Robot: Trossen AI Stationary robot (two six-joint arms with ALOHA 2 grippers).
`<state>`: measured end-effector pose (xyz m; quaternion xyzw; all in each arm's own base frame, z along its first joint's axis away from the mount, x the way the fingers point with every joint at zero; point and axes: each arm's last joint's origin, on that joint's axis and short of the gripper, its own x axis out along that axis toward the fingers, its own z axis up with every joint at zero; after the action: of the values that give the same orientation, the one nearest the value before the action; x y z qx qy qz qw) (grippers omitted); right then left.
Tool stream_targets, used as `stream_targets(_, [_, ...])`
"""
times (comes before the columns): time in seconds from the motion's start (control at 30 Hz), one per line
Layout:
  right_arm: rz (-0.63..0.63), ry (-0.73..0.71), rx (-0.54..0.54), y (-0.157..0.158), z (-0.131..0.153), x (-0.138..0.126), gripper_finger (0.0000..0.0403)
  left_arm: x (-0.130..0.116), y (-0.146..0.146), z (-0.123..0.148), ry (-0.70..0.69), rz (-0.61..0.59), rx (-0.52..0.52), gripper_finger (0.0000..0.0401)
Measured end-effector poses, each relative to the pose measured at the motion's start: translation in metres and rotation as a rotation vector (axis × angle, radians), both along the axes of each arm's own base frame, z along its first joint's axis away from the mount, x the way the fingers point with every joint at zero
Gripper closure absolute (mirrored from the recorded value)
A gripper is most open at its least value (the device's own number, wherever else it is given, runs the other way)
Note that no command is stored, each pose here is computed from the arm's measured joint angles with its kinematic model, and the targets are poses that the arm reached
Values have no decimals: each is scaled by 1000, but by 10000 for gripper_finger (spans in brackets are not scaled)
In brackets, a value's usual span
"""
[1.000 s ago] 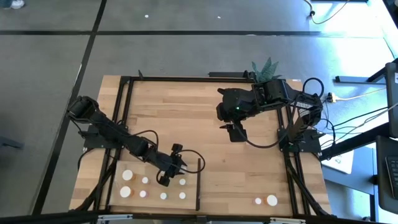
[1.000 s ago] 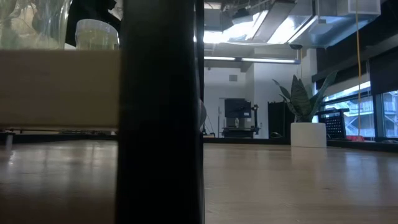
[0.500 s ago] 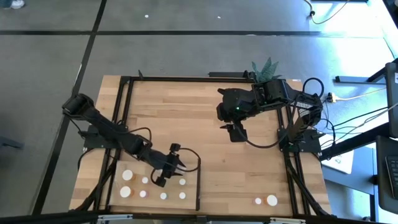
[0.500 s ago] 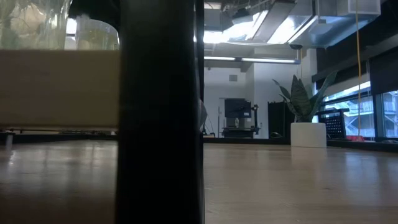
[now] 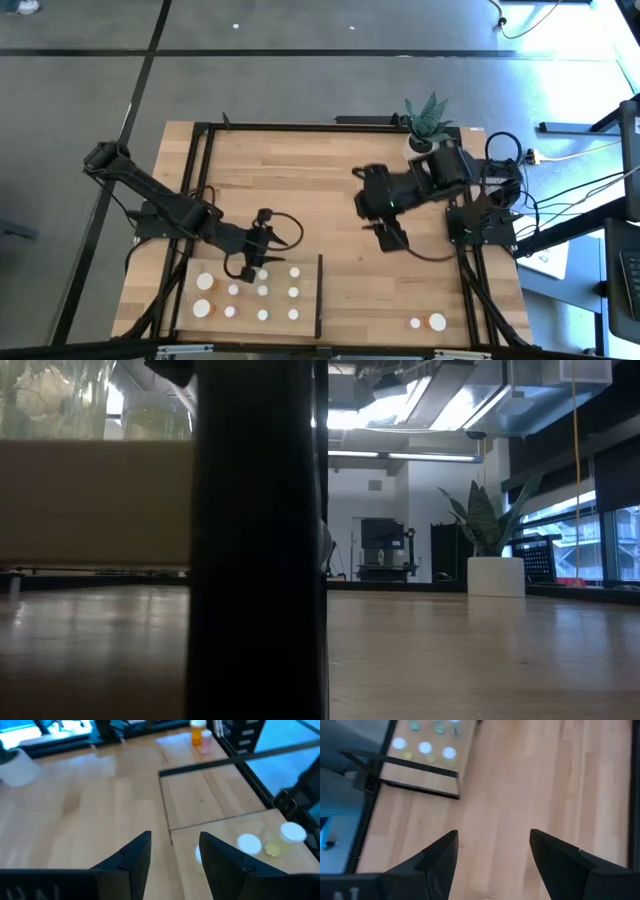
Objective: Pick and place medicine bottles onto shelf by color
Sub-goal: Put the pink pill bottle on the shelf aligned with the other pink pill bottle
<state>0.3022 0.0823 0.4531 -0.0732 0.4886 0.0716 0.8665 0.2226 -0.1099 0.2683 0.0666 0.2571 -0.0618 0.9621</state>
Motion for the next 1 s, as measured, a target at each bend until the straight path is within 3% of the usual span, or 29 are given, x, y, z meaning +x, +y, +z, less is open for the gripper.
stream_targets(0.27, [-18,171,7,51,-42,-6,155,-13,8,14,-37,12,-9,242])
stream_targets(0.63, [-246,381,-47,122,-114,-42,155,-16,9,13,-19,11,2,241])
stream_targets(1.0, [-305,398,75,181,-161,-81,155,-16,9,14,-23,11,0,242])
